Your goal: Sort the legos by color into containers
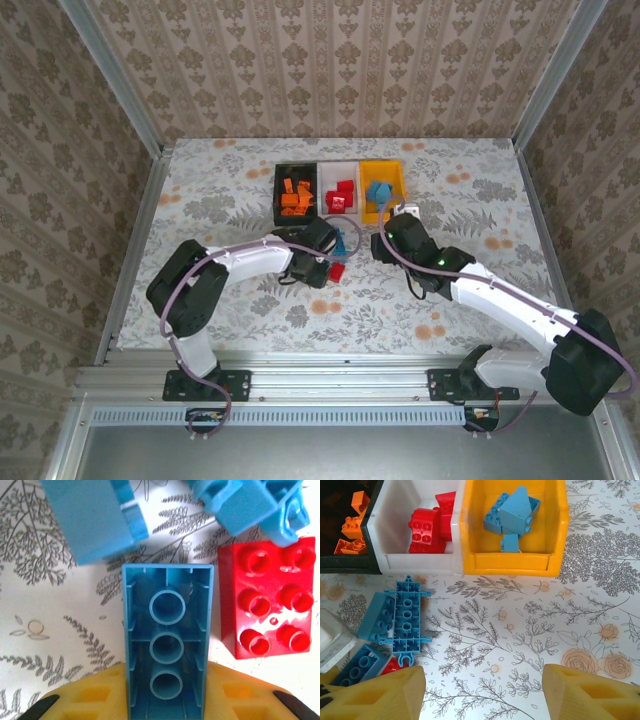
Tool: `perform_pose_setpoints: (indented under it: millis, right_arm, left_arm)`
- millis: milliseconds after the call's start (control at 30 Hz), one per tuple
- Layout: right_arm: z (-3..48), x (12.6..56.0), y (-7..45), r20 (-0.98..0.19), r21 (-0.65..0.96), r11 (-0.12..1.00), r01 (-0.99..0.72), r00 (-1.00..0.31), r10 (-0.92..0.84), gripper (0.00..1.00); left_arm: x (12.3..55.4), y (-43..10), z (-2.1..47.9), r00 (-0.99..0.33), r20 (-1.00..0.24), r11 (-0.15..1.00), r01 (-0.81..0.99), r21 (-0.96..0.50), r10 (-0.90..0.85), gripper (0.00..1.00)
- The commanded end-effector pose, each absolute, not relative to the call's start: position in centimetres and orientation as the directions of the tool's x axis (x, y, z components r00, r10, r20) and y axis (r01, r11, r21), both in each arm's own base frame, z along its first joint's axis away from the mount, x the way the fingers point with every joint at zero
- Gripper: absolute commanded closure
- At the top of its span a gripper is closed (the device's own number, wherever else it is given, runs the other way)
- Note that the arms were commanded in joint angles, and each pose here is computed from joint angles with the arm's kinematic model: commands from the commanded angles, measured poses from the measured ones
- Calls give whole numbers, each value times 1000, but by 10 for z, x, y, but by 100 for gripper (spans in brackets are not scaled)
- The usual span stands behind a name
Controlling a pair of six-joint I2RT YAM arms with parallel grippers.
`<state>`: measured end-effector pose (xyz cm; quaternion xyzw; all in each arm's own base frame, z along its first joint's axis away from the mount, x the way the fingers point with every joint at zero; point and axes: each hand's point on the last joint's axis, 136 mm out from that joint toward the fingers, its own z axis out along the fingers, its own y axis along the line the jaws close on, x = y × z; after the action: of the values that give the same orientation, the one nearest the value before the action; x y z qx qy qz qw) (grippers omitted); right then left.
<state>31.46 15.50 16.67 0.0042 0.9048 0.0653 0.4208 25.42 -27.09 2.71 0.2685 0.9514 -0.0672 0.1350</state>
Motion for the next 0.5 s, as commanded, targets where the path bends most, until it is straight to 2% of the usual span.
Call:
perform_pose_setpoints:
  millis: [0,233,367,467]
  right_arm:
    - [170,309,139,-767,105,995,0,-636,81,36]
    - [164,297,96,-773,85,990,111,-619,135,35]
    - [144,284,62,-751,130,964,232,-612,249,32]
    - [130,273,45,-727,180,940,291,-604,326,25]
  left_arm:
    - [249,-262,45,-811,-315,845,532,-48,493,68]
    - [230,-266,104,-766,-394,818,572,-55,509,69]
    - [256,-293,146,-731,-459,804,592,-57,506,69]
    - [282,-335,164,-695,-488,768,636,-75,528,70]
